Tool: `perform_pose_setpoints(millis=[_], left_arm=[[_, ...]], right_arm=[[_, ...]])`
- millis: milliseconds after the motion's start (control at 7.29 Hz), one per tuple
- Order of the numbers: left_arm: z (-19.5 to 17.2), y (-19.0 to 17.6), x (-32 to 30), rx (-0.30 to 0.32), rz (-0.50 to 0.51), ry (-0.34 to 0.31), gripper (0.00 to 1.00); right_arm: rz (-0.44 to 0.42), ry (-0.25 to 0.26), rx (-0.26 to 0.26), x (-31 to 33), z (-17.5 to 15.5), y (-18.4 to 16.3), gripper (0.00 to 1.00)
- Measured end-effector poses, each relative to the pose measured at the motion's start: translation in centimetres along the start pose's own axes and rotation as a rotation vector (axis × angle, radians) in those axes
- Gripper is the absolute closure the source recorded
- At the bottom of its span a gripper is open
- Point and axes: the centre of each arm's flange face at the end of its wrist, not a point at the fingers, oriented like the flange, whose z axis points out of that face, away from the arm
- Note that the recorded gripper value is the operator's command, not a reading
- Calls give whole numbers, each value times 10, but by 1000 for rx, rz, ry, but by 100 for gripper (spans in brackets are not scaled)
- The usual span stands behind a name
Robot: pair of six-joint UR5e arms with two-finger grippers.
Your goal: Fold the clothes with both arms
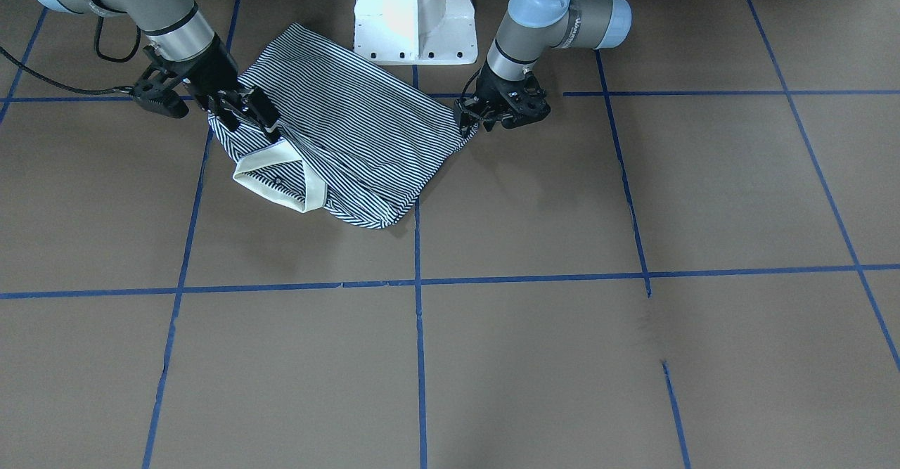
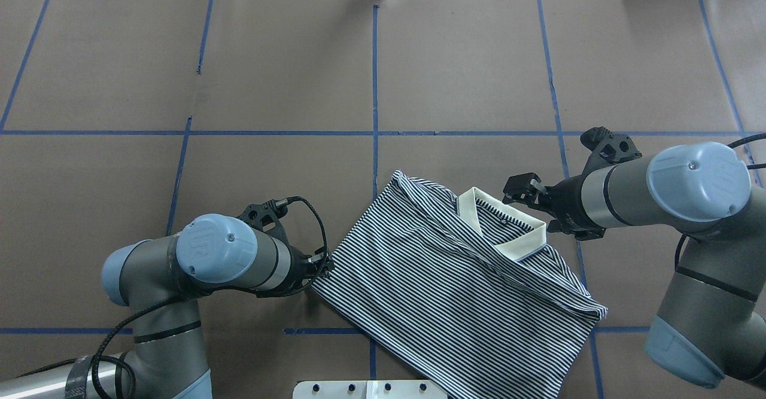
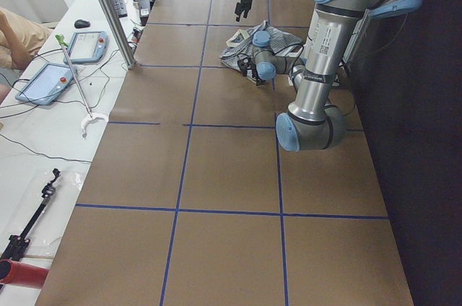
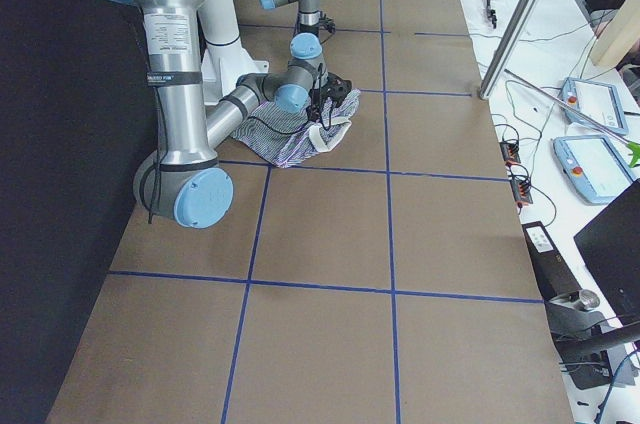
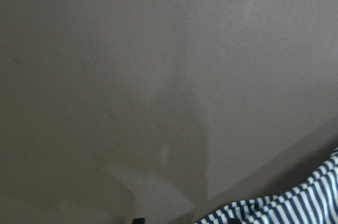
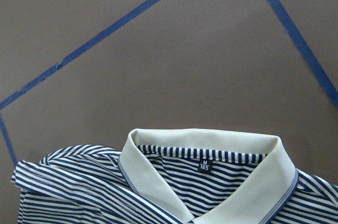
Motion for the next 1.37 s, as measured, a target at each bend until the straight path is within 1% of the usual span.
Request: perform_pose_setpoints(millis=[411, 549, 686, 823, 960, 1097, 1234, 1371], left_arm=[[-5, 3, 2, -3, 5, 10, 100], [-13, -2, 4, 5, 6, 22, 100], [-31, -14, 7, 25, 21, 50, 100], [-48, -37, 7, 64, 58, 69, 100], [-59, -70, 6, 120, 101, 71, 100], [-70, -111, 8, 182, 136, 70, 100], [-74, -160, 19, 249, 147, 77, 100], [-66, -219, 41, 312, 140, 96, 100]], right_arm=[[2, -7, 5, -3, -2, -2, 0], [5, -8, 8, -3, -3, -3, 0], [11, -13, 15, -4, -5, -7, 0], [19, -23, 23, -7, -10, -12, 0], [23, -40, 31, -13, -14, -16, 0], [25, -69, 37, -20, -19, -19, 0], [26, -109, 37, -25, -22, -20, 0], [30, -148, 34, -28, -22, -21, 0]])
